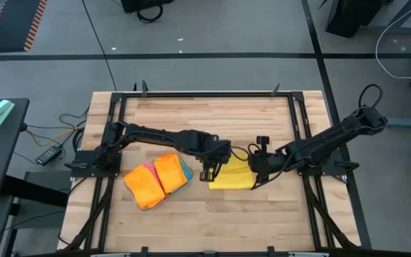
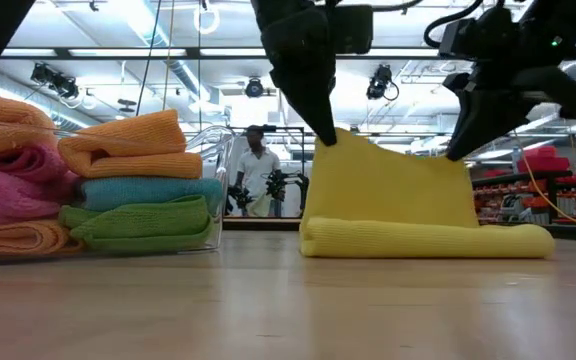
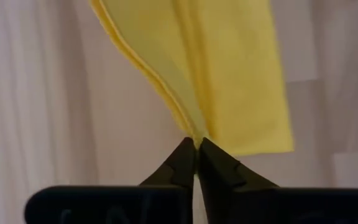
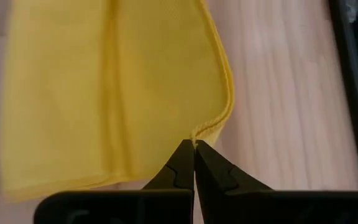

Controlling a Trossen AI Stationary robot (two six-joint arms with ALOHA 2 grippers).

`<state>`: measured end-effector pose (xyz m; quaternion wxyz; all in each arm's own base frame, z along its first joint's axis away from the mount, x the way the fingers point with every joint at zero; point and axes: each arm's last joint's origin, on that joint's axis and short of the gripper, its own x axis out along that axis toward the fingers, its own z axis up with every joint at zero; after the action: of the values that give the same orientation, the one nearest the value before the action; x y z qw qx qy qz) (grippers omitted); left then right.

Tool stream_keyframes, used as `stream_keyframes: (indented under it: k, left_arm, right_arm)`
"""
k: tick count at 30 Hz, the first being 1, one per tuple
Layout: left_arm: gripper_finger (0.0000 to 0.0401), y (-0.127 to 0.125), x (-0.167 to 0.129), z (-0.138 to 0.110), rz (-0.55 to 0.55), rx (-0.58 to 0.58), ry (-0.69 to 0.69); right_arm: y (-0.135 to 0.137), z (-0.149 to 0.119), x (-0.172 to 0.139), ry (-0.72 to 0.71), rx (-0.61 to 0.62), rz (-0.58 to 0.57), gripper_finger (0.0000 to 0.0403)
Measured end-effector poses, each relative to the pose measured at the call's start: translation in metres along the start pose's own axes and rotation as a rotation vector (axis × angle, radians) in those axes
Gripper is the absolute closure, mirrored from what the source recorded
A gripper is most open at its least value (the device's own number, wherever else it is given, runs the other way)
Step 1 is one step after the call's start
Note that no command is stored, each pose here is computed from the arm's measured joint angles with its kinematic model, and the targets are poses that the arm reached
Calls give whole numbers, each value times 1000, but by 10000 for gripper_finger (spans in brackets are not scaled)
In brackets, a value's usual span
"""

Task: Fold microfiber towels
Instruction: Fold the yellow microfiber cloth

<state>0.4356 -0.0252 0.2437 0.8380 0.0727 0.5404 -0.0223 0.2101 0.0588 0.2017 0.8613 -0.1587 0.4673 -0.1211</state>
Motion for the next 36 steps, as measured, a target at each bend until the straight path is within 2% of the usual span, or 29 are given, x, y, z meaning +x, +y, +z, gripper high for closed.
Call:
stream_keyframes:
  k: [5, 11, 21, 27, 36]
  left_arm:
    - [390, -19, 6, 2, -16, 31, -11]
    - [372, -34, 17, 2, -31, 32, 3]
    - [387, -52, 36, 1, -45, 41, 22]
    - [372, -60, 45, -2, -52, 39, 52]
    - [386, -67, 49, -3, -57, 52, 64]
  right_arm:
    - [9, -1, -4, -6, -8, 65, 395]
    - [23, -6, 0, -3, -16, 133, 395]
    - [42, -21, 5, 0, -12, 216, 395]
    - [47, -21, 10, 16, -26, 240, 395]
    - [50, -20, 10, 21, -18, 323, 392]
